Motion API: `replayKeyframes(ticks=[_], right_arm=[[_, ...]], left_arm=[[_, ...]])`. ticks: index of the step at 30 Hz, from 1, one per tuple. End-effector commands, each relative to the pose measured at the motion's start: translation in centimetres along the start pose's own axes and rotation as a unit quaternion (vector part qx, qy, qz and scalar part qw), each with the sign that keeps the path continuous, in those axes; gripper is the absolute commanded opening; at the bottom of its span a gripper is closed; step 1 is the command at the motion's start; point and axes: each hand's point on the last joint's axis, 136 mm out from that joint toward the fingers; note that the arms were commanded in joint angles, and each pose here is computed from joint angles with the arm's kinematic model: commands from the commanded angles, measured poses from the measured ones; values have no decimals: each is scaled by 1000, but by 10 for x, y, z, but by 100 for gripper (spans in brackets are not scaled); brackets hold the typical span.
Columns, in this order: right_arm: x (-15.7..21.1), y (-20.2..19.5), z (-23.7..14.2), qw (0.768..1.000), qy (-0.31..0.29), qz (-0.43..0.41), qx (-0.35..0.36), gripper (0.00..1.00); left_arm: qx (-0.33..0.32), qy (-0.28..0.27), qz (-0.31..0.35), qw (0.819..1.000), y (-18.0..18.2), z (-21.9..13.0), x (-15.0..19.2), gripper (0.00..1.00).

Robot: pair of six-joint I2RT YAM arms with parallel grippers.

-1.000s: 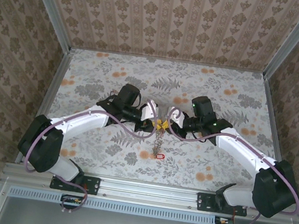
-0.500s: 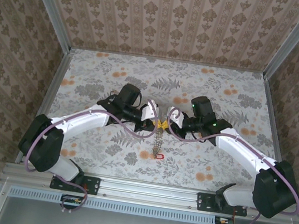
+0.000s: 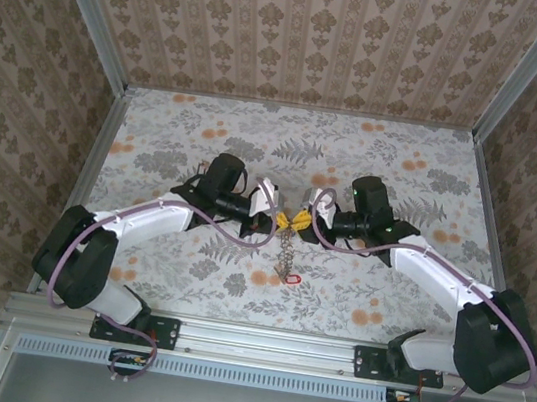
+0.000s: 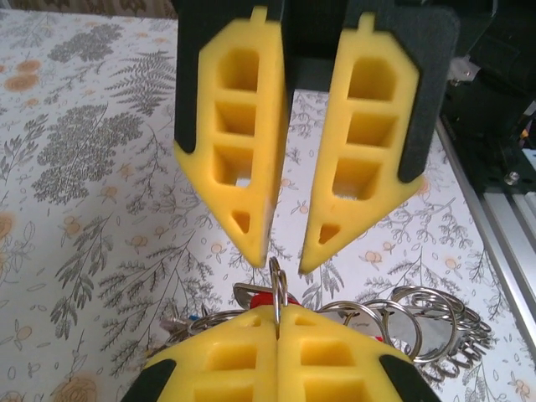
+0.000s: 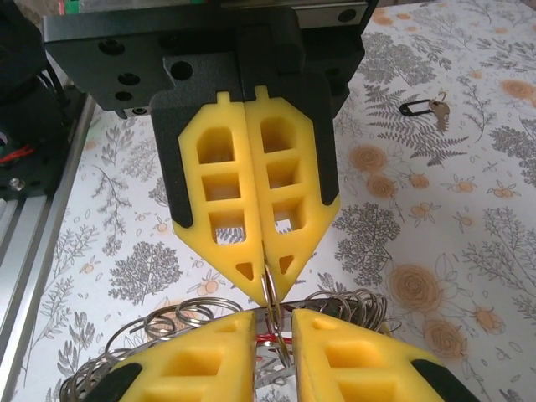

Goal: Put the keys on the keyring

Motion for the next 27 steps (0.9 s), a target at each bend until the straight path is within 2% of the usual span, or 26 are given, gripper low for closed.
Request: replayKeyframes(ticks=[1,6,11,16,18,21,27], right_arm=[[-10,1,2,999,-41,9,-15,19],[-14,-1,2,999,-50,9,-17,20],[-2,-5,6,999,-36,19,-16,8],[2,-8,6,999,-28,20,-12,3],[-3,-8,4,999,-28,15,-13,0],[-11,-2,2,1000,-4,-13,-19,0],[-15,6,1,997,58,-51,-29,0]], left_arm=[[24,-54,35,998,-11,-8,-29,0],[29,-57,34,997,-13,-8,-29,0],[32,-69,36,996,-13,-11,-34,0],[30,-73,34,996,-13,-12,-33,0],[20,-57,28,998,-9,-11,-27,0],[6,-18,26,999,-6,-9,-15,15],[-16,62,27,998,2,-4,7,17]])
Point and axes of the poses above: each hand's point on the last joint's axis, 136 mm out from that joint toward the fingers, its own z axis out along the fingers, its own y axis along the line the jaws close on, x = y × z, and after that the axes turned 6 degrees about -z, right-handed
